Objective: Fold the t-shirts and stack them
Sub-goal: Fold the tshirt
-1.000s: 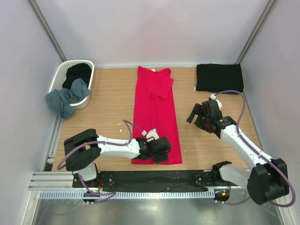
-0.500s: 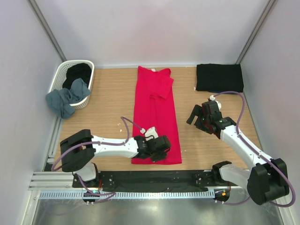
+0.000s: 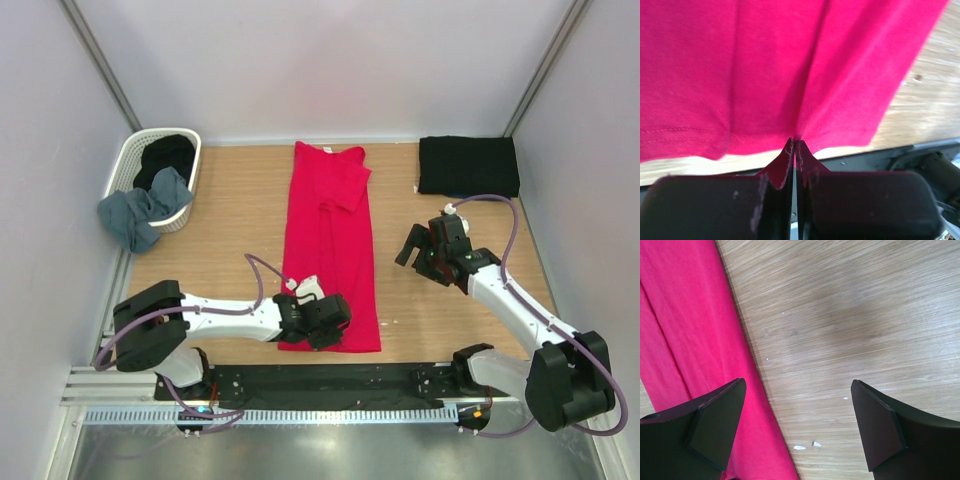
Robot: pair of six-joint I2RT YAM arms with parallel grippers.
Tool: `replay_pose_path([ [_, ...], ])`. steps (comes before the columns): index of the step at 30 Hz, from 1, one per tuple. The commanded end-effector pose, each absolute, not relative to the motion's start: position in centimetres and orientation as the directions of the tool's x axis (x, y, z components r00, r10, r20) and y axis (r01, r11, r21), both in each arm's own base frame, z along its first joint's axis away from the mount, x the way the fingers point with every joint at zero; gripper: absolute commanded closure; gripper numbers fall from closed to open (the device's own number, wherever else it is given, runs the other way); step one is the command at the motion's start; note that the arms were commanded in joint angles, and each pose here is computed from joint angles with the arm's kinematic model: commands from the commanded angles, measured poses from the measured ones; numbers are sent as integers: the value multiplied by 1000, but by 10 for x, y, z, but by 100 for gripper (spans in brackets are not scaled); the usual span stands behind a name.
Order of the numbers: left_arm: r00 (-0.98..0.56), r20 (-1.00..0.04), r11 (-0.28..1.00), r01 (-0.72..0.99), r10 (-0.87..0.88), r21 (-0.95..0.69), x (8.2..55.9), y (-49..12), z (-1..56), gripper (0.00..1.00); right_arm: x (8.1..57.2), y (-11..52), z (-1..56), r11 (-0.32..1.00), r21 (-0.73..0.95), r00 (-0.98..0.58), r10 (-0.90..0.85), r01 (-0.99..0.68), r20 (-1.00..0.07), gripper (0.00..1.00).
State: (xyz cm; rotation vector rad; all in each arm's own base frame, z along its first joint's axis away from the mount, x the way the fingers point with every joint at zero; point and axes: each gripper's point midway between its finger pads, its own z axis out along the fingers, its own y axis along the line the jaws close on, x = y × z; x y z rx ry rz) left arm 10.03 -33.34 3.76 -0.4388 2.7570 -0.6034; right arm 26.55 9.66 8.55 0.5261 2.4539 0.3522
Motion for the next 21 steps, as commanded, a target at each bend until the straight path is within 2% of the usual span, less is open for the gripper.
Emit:
replay_pose_path([
  [1, -902, -196, 851, -266, -386, -453, 101, -327, 37, 100, 273, 99, 91, 883, 385, -729, 448, 269, -518, 8],
  [15, -880, -267, 858, -245, -392, -451, 111, -314, 55, 100, 271, 103, 84, 881, 392, -743, 445, 265, -499, 8],
  [21, -880, -262, 860, -255, -395, -441, 108, -309, 53, 100, 273, 104, 82, 881, 393, -747, 444, 264, -495, 8],
])
